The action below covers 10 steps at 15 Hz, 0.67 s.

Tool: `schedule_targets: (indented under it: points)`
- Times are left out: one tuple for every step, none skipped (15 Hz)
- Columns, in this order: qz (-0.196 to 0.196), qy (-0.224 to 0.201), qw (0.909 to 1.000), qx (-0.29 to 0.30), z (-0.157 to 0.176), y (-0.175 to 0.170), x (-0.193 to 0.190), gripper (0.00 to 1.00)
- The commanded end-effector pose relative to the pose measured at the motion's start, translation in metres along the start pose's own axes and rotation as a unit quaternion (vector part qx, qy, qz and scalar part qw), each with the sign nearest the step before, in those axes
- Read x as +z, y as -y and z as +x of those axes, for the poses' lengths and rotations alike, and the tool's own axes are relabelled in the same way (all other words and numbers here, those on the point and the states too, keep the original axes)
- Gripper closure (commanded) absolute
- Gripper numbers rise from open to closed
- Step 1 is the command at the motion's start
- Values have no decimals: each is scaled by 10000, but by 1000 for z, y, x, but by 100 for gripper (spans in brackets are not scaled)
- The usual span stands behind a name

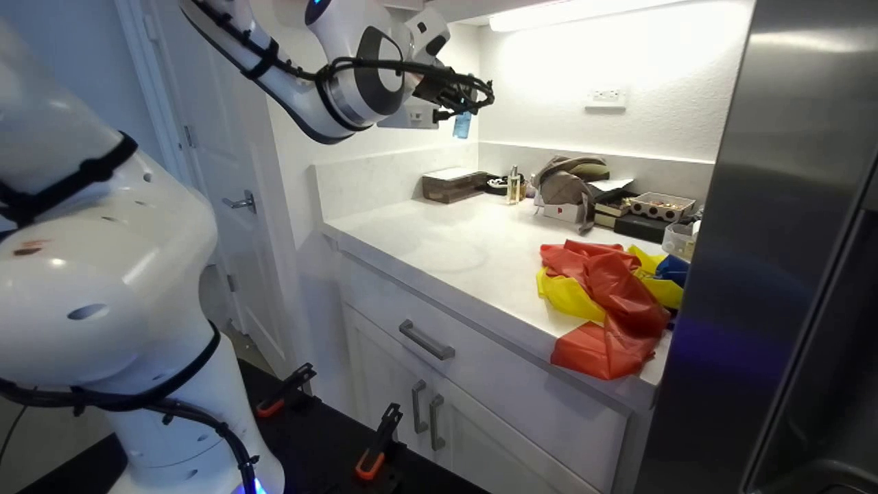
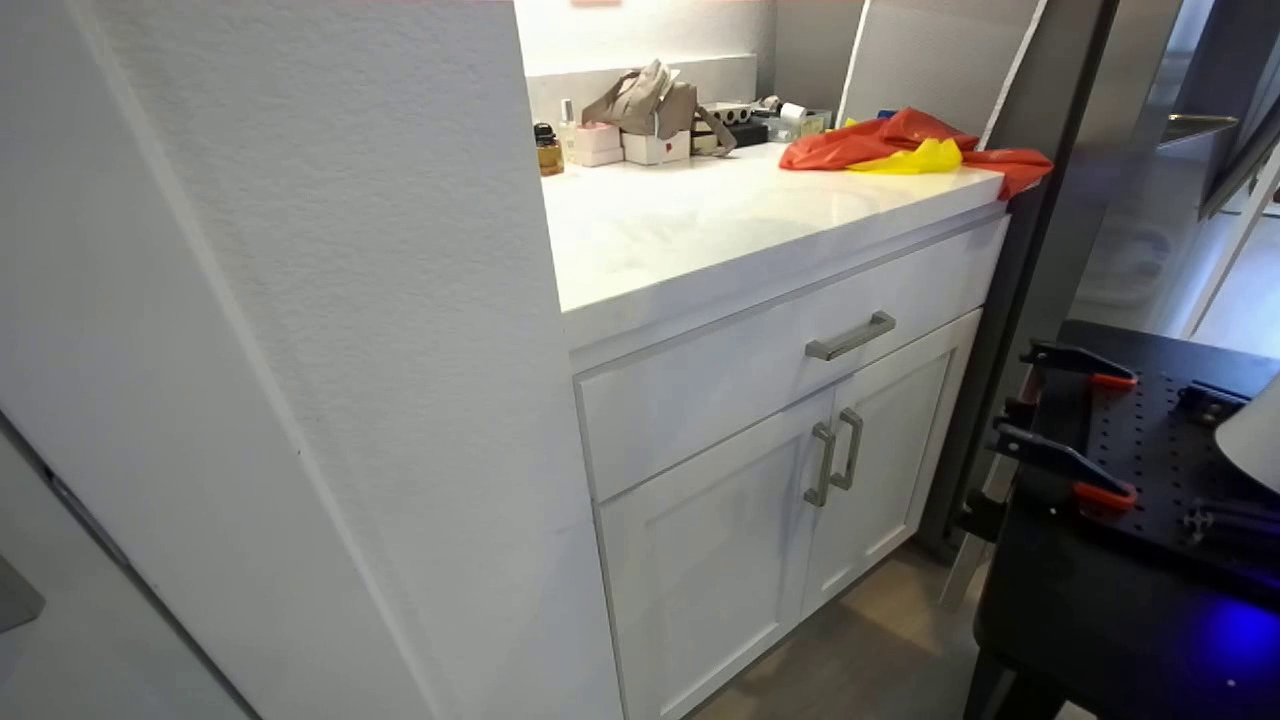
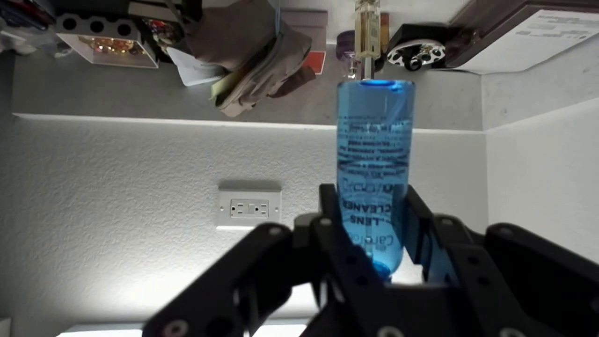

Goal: Remove the blue bottle from the cabinet and put it on the counter

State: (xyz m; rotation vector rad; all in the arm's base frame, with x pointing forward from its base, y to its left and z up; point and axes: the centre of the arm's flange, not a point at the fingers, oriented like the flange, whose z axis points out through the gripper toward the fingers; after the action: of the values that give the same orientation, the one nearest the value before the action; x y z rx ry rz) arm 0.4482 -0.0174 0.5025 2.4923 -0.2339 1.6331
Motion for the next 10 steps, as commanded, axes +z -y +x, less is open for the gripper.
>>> schedule_targets:
  points:
    - [10,-35,9999,138,-24,-1,21,90]
    - [-4,-63,9999,141,-30,-3,25,90]
    - [-8,-64,9999,138,-34,-4,29,90]
    - [0,-64,9999,133,-36,-4,32,90]
    - [19,-59,9999,112,-38,-5,35,90]
    - [29,-78,9999,82,-40,-3,36,90]
    - [30,-128,9999,55,-40,0,37,90]
    - [61,-81,9999,42,-38,2,37,90]
    - [100,1,9999,53,-35,4,34,90]
    - [137,194,9997,77,-31,5,32,90]
